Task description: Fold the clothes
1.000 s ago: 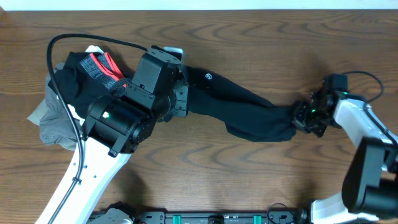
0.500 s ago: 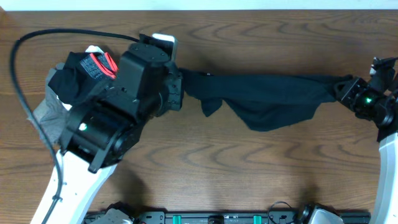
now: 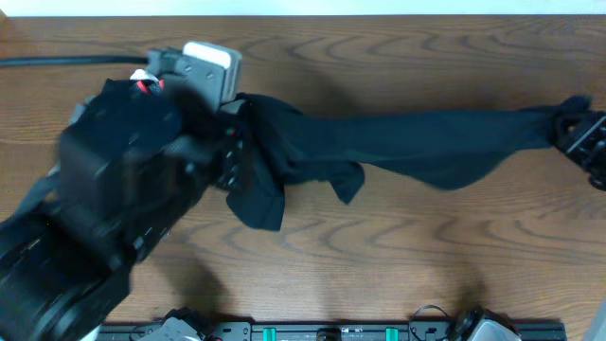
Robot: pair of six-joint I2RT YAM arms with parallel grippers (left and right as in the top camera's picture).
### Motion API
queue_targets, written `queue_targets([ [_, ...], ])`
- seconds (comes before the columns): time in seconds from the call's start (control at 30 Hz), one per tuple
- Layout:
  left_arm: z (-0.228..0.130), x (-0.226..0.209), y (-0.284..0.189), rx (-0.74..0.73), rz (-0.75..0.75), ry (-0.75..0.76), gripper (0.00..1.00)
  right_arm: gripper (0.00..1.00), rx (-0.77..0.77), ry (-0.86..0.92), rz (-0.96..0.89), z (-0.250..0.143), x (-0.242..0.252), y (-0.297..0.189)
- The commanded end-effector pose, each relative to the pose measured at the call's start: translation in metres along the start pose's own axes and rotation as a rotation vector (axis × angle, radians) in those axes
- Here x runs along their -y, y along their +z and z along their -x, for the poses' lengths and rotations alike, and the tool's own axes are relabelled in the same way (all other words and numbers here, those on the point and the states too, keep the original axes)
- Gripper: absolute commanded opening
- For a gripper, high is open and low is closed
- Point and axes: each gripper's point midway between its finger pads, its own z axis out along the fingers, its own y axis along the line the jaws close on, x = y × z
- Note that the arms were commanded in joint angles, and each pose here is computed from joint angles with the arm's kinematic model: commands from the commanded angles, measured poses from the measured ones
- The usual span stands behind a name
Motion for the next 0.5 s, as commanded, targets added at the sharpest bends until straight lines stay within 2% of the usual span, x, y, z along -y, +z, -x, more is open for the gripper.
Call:
queue_targets([
  [0.0, 0.014, 0.005, -0.031, 0.067, -0.031, 0.03, 0.06, 0.01, 0.064, -0.052, 0.008, 0.015, -0.019, -0.029],
  [0.33, 0.011, 0.007, -0.072, 0.075, -0.087, 0.031, 0.06, 0.01, 0.062, -0.045, -0.016, 0.01, -0.04, -0.071],
  [0.47, 0.011, 0.007, -0.086, 0.088, -0.107, 0.022, 0.06, 0.01, 0.069, -0.035, -0.093, 0.005, -0.037, -0.09],
])
